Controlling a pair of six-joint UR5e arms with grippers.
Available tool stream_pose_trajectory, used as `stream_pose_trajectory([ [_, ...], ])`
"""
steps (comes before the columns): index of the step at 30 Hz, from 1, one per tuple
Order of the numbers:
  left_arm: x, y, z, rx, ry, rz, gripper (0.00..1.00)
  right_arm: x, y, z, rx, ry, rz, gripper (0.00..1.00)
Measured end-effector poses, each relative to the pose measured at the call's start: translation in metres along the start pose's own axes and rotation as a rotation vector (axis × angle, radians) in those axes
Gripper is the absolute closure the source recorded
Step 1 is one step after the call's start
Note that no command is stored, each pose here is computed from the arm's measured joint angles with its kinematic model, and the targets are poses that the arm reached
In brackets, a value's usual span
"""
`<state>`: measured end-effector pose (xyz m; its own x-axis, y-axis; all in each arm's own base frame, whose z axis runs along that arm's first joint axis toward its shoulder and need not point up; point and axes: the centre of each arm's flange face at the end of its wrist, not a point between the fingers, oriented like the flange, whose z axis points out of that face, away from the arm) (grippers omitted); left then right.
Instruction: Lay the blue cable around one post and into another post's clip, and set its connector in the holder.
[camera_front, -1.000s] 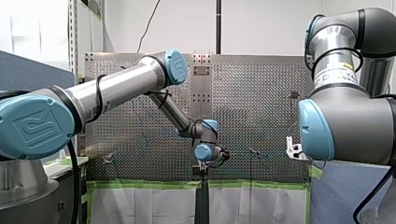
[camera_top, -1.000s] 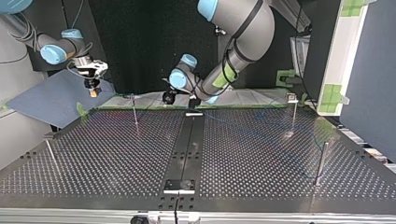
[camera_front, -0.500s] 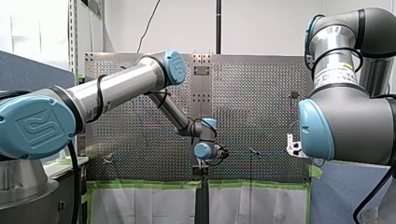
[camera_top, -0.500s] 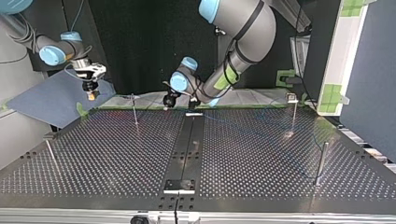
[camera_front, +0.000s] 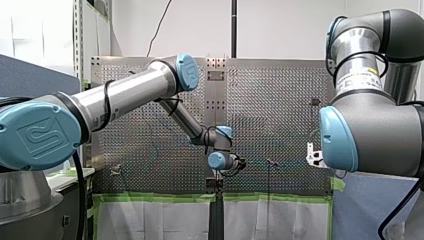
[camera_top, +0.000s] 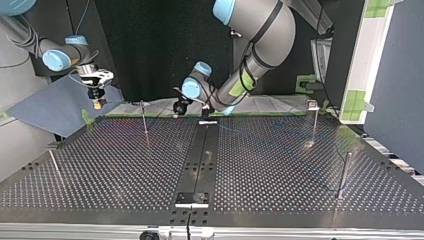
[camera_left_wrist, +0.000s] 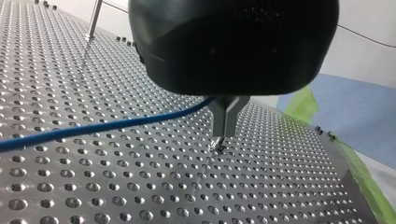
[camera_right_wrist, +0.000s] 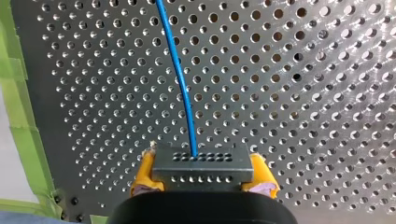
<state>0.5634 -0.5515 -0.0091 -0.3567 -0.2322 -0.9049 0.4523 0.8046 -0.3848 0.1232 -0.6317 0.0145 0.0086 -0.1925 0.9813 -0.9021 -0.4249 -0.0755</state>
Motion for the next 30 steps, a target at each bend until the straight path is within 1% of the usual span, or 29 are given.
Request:
stream_pose_trajectory([
  [4, -0.001, -0.001, 0.001, 0.006, 0.001, -0.006, 1.00, -0.002, 0.000, 0.003, 0.002, 0.002, 0.001, 1.00],
  [10, -0.001, 0.000, 0.001, 0.009, 0.003, -0.012, 1.00, -0.002, -0.001, 0.006, 0.009, 0.008, -0.002, 1.00],
  [20, -0.003, 0.003, 0.002, 0.008, 0.003, -0.018, 1.00, 0.009, -0.003, 0.017, 0.027, 0.026, -0.015, 1.00],
  [30, -0.004, 0.006, 0.002, 0.007, 0.004, -0.019, 1.00, 0.017, 0.000, 0.025, 0.026, 0.044, -0.023, 1.00],
])
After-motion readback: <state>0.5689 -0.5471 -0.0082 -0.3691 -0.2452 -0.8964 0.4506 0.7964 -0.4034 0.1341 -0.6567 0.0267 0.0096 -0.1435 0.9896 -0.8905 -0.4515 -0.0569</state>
